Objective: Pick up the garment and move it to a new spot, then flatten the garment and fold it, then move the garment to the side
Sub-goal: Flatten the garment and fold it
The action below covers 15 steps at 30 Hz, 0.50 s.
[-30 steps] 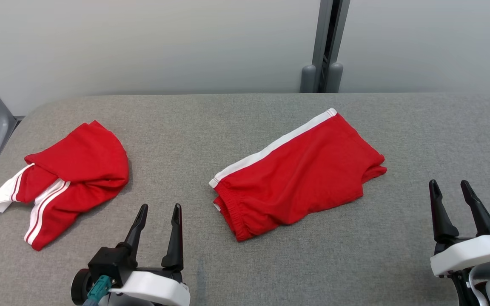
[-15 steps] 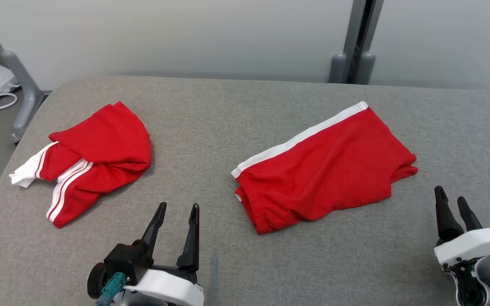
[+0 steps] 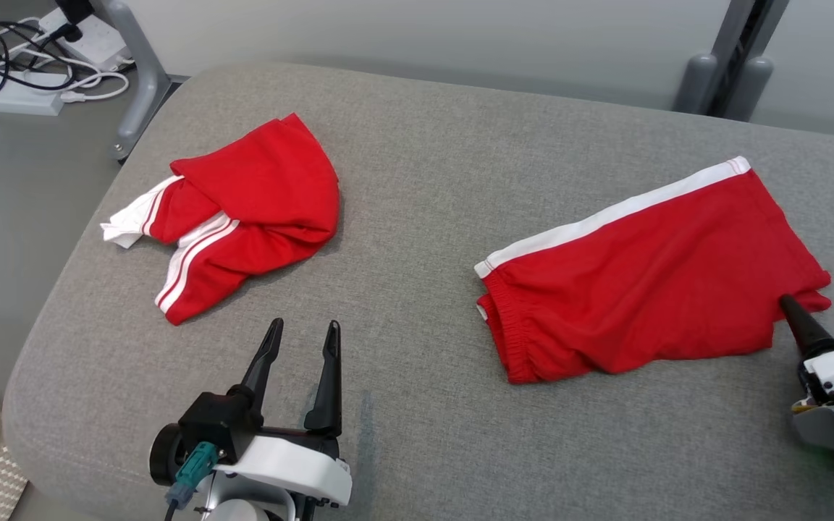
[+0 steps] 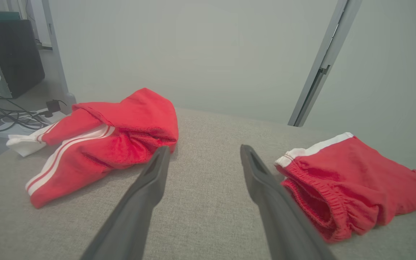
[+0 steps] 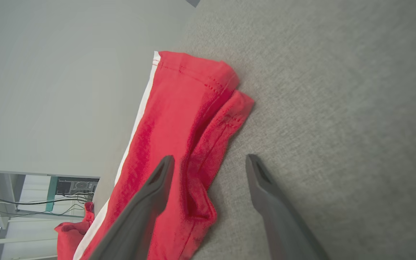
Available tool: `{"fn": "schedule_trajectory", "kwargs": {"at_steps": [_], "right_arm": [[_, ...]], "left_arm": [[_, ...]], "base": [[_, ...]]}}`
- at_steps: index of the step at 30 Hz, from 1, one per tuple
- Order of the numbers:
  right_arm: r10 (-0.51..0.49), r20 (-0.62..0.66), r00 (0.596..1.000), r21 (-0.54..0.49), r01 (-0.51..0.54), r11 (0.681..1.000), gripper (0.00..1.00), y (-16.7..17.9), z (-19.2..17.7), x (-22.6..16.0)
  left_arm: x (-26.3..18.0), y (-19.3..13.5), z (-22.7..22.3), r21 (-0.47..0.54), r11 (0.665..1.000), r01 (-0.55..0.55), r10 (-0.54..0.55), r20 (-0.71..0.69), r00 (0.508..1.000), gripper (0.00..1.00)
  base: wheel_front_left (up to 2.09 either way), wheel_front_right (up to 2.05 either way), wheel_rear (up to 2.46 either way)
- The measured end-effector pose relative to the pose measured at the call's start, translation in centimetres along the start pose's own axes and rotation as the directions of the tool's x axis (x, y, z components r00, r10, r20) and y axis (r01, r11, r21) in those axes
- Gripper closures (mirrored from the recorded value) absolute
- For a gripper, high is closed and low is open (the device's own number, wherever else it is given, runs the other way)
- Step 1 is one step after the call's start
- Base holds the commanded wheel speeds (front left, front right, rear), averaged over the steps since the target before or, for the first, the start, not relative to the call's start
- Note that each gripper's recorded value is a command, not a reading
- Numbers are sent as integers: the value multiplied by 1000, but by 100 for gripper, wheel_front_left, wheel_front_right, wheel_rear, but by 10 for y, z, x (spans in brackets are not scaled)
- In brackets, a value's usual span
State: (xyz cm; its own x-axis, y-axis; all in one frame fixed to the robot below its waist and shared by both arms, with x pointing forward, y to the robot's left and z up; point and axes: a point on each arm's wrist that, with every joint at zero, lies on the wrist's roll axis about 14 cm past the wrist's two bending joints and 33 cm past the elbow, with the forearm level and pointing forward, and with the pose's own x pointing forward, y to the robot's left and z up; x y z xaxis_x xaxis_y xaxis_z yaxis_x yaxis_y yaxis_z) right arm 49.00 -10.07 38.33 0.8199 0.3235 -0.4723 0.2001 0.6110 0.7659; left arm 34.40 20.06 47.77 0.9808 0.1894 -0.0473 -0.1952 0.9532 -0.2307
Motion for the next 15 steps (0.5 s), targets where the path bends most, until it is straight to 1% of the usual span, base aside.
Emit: {"fn": "schedule_trajectory", "kwargs": {"at_steps": [3,6,8,12,15], "right_arm": [[-13,-40,999,2,13,1000,0,1,-4,14],[-16,-54,998,46,18,999,0,3,-4,26],[-23,-67,997,55,27,998,0,3,-4,32],[-41,-93,995,47,45,998,0,3,-5,44],[-48,-111,993,20,51,999,0,5,-6,52]], "left_arm": [[-1,8,-2,8,999,-33,33,-8,999,0],[-3,19,-5,26,996,-80,81,-18,997,0],[-2,22,-5,32,995,-91,91,-19,996,0],[0,23,-6,35,995,-98,99,-23,995,0],[2,24,-7,32,994,-103,104,-29,994,0]], "base": [[0,0,0],[0,0,0],[0,0,0],[0,0,0],[0,0,0]]}}
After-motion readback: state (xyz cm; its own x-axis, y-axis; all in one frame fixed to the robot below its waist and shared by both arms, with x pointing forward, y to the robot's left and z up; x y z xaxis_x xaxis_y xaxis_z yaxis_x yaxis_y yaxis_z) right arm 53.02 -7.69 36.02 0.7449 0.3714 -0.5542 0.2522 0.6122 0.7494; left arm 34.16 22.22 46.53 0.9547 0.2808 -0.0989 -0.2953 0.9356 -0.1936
